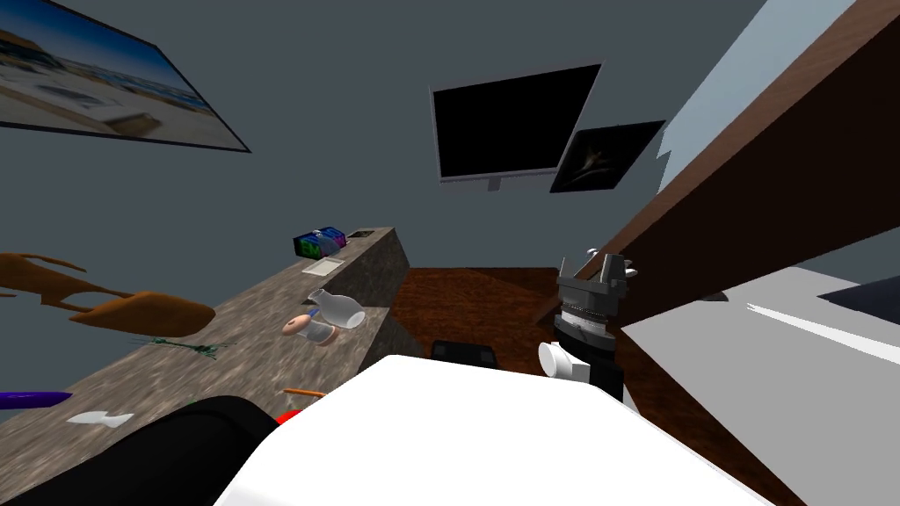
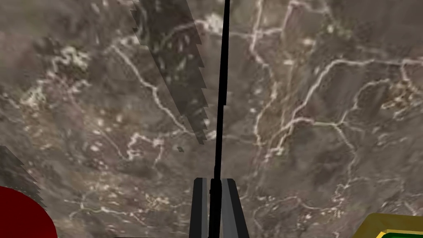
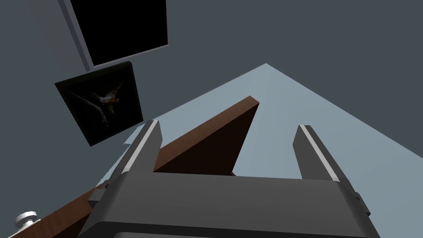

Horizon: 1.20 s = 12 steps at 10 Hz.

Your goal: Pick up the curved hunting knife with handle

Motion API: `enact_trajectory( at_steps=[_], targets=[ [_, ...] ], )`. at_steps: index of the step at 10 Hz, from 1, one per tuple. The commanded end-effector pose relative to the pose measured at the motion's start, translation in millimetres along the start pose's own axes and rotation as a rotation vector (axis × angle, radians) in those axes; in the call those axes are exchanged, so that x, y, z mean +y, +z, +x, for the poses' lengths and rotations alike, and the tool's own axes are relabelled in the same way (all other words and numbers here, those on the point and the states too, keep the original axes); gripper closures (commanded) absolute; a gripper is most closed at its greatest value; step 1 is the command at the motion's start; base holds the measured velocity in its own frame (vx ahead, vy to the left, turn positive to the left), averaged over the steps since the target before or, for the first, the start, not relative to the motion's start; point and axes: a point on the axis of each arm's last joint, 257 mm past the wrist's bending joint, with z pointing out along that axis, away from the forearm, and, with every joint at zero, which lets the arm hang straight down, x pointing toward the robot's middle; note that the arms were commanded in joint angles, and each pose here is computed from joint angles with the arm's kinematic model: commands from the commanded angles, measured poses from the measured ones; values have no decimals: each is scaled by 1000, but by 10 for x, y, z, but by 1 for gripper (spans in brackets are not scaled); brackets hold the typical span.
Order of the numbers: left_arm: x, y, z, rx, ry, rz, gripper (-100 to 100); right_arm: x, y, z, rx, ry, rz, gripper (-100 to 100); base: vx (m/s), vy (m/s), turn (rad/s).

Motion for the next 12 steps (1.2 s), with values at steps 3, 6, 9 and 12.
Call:
enact_trajectory(
  at_steps=[3,6,9,12],
  targets=[
    [-2,-2,80,1,71,3,100,1,1,1,0,0,0,0,91,18,50],
    [-42,-42,236,1,107,5,100,0,1,0,0,0,0,0,134,47,155],
    [-79,-90,389,0,134,5,100,0,1,1,0,0,0,0,146,16,126],
    [-112,-144,540,-1,152,2,100,0,0,0,0,0,0,0,97,17,141]
  ],
)
